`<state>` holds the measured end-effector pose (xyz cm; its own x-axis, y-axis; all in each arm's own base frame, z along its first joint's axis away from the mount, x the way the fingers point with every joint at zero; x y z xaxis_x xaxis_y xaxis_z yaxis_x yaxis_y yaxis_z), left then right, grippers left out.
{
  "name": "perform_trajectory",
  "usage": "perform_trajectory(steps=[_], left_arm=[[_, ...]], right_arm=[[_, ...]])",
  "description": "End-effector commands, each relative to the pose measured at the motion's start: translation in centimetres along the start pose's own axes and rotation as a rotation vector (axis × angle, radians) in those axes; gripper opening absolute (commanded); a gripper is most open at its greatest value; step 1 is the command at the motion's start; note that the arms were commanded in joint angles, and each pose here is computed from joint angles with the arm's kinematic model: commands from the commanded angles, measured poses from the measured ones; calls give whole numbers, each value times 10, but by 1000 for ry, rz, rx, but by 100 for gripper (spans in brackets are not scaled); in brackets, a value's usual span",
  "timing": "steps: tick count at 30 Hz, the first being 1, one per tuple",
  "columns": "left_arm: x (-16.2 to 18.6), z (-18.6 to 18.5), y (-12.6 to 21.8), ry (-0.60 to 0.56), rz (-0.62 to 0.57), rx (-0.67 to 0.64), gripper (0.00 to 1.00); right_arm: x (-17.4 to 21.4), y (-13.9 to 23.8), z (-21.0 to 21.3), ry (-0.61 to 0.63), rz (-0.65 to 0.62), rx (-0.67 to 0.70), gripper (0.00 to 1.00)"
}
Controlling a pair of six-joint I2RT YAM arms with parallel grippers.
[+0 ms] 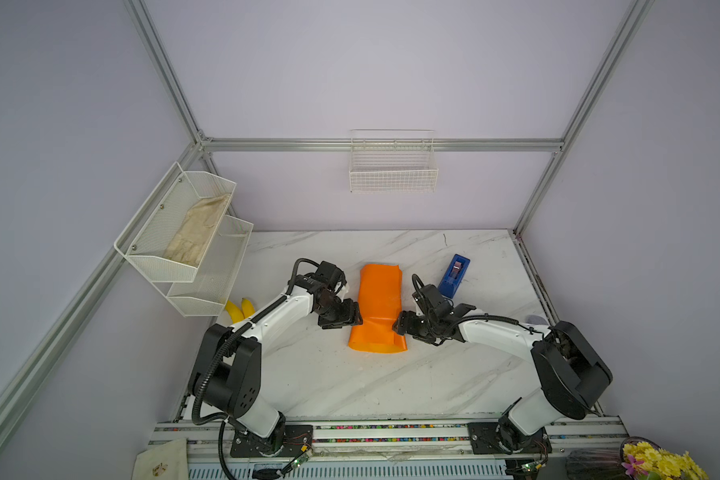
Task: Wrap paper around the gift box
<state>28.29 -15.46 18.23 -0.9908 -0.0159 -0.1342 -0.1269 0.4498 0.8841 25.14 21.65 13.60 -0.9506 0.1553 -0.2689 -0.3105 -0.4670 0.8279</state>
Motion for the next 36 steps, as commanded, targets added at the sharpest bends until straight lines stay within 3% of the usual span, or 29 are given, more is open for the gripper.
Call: perform_trajectory(steps=[1,10,16,25,36], left_arm=[[0,-1,-13,-24,5,18,69],[0,10,-32,-46,-21,-106,61],[2,13,-48,-47,-8,-101,55],[6,12,-68,-16,-5,-75,38],[11,14,-82,33,11,-82,25]], right_arm=[[4,-4,-8,2,-3,48,74],[5,-2,-8,-3,-5,45,69],[3,1,-5,0,-12,22,68],[2,16,6,-13,-64,-99,66],[4,-2,8,-10,-130,-149,58]])
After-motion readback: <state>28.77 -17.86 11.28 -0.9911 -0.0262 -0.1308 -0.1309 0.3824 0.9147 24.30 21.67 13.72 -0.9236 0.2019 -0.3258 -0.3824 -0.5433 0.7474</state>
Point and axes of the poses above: each gripper's point midway between its finger pads, its own y axis back along the fingers, its own z axis along the line the jaws close on, x = y × z, the point moved 9 cm from there along y, back along the fingers, and after that the axes turned 2 degrees about y, right-handed, at the moved point
